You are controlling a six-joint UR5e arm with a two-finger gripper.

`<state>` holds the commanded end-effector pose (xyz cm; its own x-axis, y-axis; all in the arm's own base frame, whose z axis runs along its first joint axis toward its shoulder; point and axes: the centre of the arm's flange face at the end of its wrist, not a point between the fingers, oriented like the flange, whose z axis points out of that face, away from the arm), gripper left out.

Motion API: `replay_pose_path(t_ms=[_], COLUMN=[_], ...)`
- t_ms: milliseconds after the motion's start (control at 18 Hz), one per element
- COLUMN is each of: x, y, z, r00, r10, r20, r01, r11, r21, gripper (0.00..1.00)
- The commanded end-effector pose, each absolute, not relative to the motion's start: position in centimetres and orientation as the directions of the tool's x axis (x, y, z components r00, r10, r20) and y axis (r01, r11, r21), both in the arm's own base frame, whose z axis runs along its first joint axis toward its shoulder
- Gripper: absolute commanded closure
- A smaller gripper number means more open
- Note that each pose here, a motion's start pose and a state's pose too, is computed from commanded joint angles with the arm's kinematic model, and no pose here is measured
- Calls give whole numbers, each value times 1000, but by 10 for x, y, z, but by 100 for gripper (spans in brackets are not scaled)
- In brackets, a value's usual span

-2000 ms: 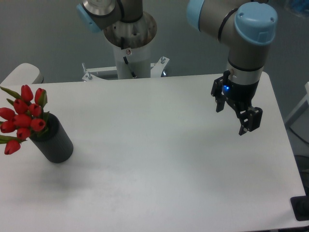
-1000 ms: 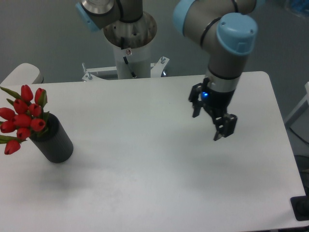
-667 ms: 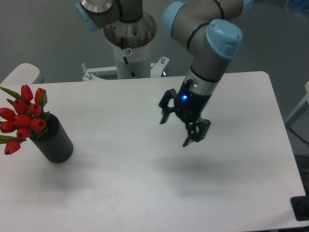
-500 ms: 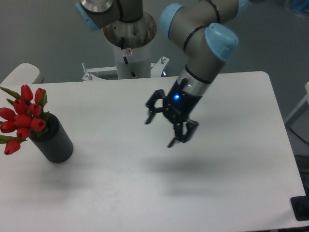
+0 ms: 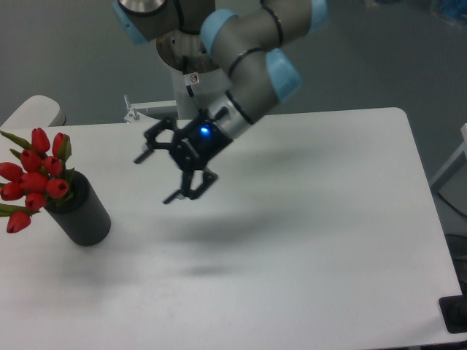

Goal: Pick up the flowers from the vase
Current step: 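Lower the open gripper around the tulip stems above the vase rim, then close the gripper on the tulip stems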

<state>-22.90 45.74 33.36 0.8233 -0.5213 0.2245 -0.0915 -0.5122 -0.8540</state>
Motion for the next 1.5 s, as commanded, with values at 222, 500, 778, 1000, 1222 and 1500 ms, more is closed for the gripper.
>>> replay_pose_path(t_ms=[222, 500, 778, 1000, 1222, 1500], x=[-184, -168, -158, -150, -147, -143], y=[486, 506, 518, 521, 523, 526], z=[322, 306, 302, 298, 298, 301], r00=[773, 748, 729, 718, 718, 712], r10=[-610, -648, -667, -675, -671, -679], r20=[173, 143, 154, 169, 185, 180], r01=[-175, -202, -203, -199, -189, -196], r11=[-468, -428, -426, -432, -443, -438], r21=[-866, -881, -882, -880, -876, -877], gripper=[0, 0, 0, 0, 11, 30])
